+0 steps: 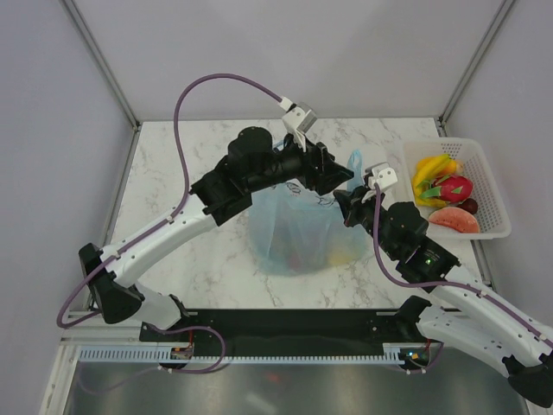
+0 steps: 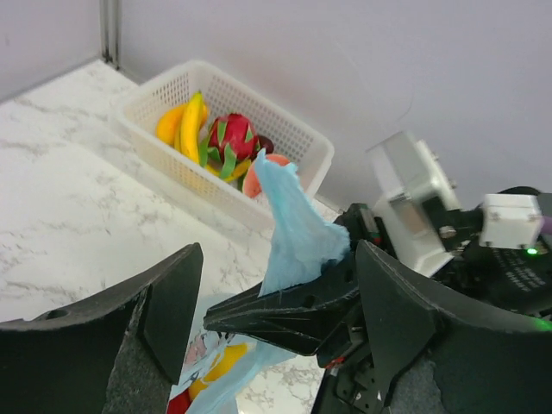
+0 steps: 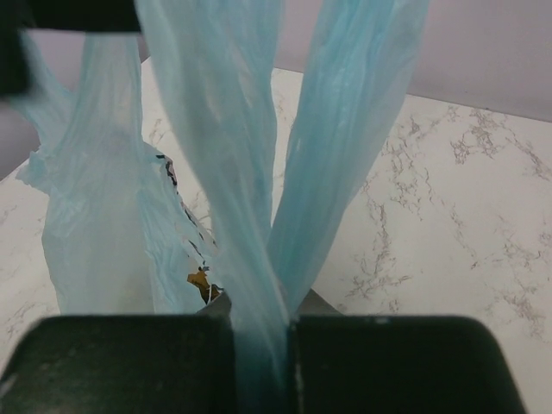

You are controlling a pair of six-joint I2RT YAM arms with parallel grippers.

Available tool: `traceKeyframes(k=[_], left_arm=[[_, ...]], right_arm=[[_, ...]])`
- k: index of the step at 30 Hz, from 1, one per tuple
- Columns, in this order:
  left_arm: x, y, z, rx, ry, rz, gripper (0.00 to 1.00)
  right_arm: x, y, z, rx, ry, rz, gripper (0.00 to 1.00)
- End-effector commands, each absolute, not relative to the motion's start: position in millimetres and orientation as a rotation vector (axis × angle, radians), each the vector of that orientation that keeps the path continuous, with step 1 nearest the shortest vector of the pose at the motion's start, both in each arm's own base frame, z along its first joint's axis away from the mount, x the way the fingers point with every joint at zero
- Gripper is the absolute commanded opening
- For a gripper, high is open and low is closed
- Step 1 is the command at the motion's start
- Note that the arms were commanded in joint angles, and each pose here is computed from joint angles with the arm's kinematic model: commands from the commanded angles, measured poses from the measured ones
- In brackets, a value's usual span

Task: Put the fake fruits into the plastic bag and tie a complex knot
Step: Adjust the plastic bag at the center of the board.

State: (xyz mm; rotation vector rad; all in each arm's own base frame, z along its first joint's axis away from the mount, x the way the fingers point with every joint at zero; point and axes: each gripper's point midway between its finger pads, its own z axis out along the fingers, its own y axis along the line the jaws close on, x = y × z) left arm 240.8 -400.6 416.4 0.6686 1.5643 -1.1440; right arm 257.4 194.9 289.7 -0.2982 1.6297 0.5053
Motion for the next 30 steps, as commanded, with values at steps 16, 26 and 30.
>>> traceKeyframes(k=[16, 26, 30], left_arm=[[253, -403, 430, 0.516, 1.618, -1.176, 0.82], [259, -416, 429, 0.500, 1.636, -1.213, 0.74], [260, -421, 431, 0.504, 1.634, -1.224, 0.72]], right_arm=[[257, 199, 304, -0.314, 1.574, 0.531, 0.00], [257, 200, 306, -0.319, 1.572, 0.537, 0.00], [257, 201, 304, -0.324, 1.578, 0.535, 0.00]])
